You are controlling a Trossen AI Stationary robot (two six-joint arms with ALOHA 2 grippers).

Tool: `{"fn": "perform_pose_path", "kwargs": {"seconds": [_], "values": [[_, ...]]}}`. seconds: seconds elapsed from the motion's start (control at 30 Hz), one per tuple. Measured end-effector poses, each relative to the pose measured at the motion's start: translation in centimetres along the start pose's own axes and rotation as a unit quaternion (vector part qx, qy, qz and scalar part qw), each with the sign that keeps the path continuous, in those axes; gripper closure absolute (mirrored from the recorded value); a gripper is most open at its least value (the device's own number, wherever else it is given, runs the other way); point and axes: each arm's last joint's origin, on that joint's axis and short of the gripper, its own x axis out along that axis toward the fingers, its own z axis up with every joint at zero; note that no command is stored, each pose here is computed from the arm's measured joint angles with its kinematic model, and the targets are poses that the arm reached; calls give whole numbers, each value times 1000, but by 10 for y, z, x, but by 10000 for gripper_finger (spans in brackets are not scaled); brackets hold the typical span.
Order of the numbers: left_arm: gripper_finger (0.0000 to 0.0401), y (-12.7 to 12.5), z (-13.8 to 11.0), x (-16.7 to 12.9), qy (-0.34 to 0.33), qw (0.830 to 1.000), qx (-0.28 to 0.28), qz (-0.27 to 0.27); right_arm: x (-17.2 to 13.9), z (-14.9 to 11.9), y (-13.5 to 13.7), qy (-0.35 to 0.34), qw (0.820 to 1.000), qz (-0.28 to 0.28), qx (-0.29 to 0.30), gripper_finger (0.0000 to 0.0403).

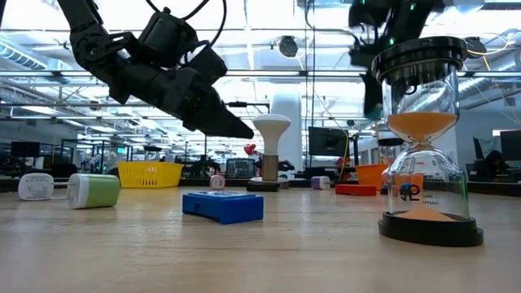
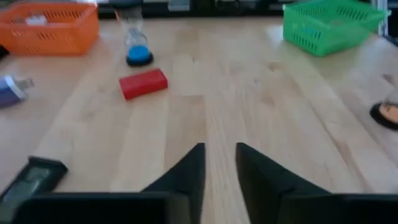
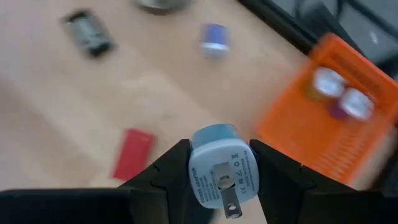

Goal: Pick & Place Office items
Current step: Put the blue charger adaptor into the orange bin

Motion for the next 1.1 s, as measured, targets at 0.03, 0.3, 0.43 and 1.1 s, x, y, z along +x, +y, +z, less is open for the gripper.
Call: {"fn": "perform_pose_path", "kwargs": {"seconds": [0.03, 0.3, 0.43, 1.1], "values": [[329, 0, 0, -1, -9, 1000, 1, 1, 4, 4, -10, 5, 1000, -9, 16, 262], [397, -1, -2, -7, -54, 999, 3, 4, 53, 25, -77, 65, 990, -51, 114, 262], [381, -2, -3, -7, -57, 998, -4, 14, 83, 25, -98, 108, 981, -73, 142, 262], [375, -15, -2, -5, -56, 998, 1, 37, 145, 22, -117, 164, 969, -93, 163, 262]]}}
